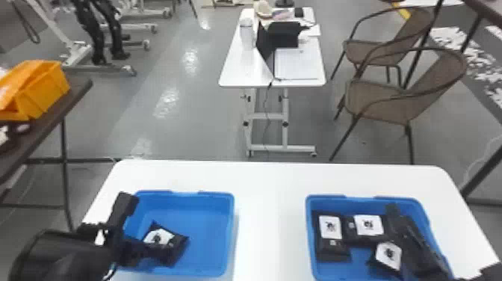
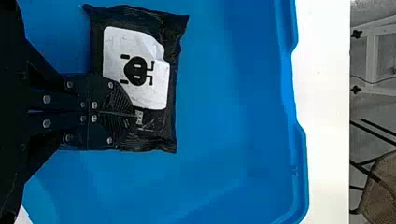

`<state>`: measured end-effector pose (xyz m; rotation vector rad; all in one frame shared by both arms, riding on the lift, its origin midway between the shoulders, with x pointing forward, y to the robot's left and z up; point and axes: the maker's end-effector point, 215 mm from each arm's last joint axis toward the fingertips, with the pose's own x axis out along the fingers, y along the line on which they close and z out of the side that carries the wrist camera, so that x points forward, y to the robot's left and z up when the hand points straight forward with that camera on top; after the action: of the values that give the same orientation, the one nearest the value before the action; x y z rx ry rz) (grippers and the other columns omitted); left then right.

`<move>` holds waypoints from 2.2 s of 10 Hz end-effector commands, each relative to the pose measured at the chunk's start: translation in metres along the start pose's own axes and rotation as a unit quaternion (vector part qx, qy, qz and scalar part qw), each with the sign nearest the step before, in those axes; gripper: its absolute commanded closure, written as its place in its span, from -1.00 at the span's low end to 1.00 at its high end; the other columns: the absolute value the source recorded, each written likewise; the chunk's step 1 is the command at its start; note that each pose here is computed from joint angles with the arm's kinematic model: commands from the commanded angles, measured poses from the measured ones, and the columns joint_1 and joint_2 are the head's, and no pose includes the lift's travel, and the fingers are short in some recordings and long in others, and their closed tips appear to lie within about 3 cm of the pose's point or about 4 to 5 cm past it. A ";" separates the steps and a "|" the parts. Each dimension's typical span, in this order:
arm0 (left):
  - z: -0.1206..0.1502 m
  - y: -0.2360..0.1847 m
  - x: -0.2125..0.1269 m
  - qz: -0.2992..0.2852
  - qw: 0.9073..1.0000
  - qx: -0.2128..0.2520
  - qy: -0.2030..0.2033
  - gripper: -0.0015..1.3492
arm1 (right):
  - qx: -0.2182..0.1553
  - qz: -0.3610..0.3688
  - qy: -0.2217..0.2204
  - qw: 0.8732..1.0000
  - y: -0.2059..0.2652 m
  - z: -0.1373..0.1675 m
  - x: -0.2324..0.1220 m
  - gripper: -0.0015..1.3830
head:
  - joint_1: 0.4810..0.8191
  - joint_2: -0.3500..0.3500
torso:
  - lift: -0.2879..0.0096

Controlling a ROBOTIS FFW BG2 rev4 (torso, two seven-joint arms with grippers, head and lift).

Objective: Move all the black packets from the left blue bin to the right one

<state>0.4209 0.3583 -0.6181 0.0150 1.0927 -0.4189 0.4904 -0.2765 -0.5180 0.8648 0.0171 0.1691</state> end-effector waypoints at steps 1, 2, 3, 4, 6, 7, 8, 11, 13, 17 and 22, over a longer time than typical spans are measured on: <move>-0.005 -0.002 0.000 -0.005 1.000 -0.009 -0.002 0.72 | 0.003 0.001 -0.001 1.000 0.001 0.000 0.000 -0.70 | 0.27 0.28 | 0.94; 0.005 -0.003 -0.005 -0.005 1.000 -0.002 -0.015 0.33 | 0.004 0.003 -0.002 1.000 0.001 0.001 0.000 -0.70 | 0.27 0.29 | 0.94; 0.023 -0.007 -0.014 -0.010 0.999 0.011 -0.046 0.28 | 0.004 0.003 -0.002 1.000 0.001 0.000 0.000 -0.70 | 0.27 0.28 | 0.94; 0.039 -0.015 -0.024 -0.026 0.996 0.007 -0.081 0.24 | 0.004 0.003 -0.002 1.000 0.002 0.001 0.000 -0.70 | 0.27 0.27 | 0.94; 0.093 -0.023 -0.064 -0.009 0.989 0.034 -0.145 0.15 | 0.005 0.004 -0.003 1.000 0.002 0.001 0.000 -0.70 | 0.27 0.22 | 0.94; 0.114 -0.024 -0.081 -0.005 0.985 0.041 -0.169 -0.12 | 0.005 0.004 -0.002 1.000 0.002 0.000 0.000 -0.70 | 0.27 0.21 | 0.94; 0.120 -0.027 -0.089 -0.010 0.982 0.020 -0.188 -0.11 | 0.006 0.005 0.000 1.000 0.003 -0.002 0.001 -0.70 | 0.27 0.21 | 0.94; 0.104 -0.047 -0.083 -0.052 0.971 -0.055 -0.228 -0.17 | 0.007 0.006 0.000 1.000 0.003 -0.003 0.001 -0.70 | 0.27 0.19 | 0.94; 0.118 -0.071 -0.089 -0.088 0.959 -0.069 -0.261 -0.17 | 0.008 0.008 -0.001 1.000 0.004 -0.003 0.000 -0.70 | 0.27 0.15 | 0.94; 0.158 -0.102 -0.125 -0.121 0.912 -0.114 -0.375 -0.87 | 0.012 0.013 -0.004 1.000 0.006 -0.001 0.000 -0.70 | 0.27 0.00 | 0.94; 0.092 -0.109 -0.122 -0.062 0.916 -0.230 -0.322 -1.00 | 0.017 0.012 -0.002 1.000 0.005 -0.004 -0.007 -0.70 | 0.27 0.04 | 0.94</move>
<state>0.4236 0.2813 -0.4450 -0.5562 0.4932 -0.2344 0.4834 -0.2716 -0.5169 0.8971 0.0038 0.1911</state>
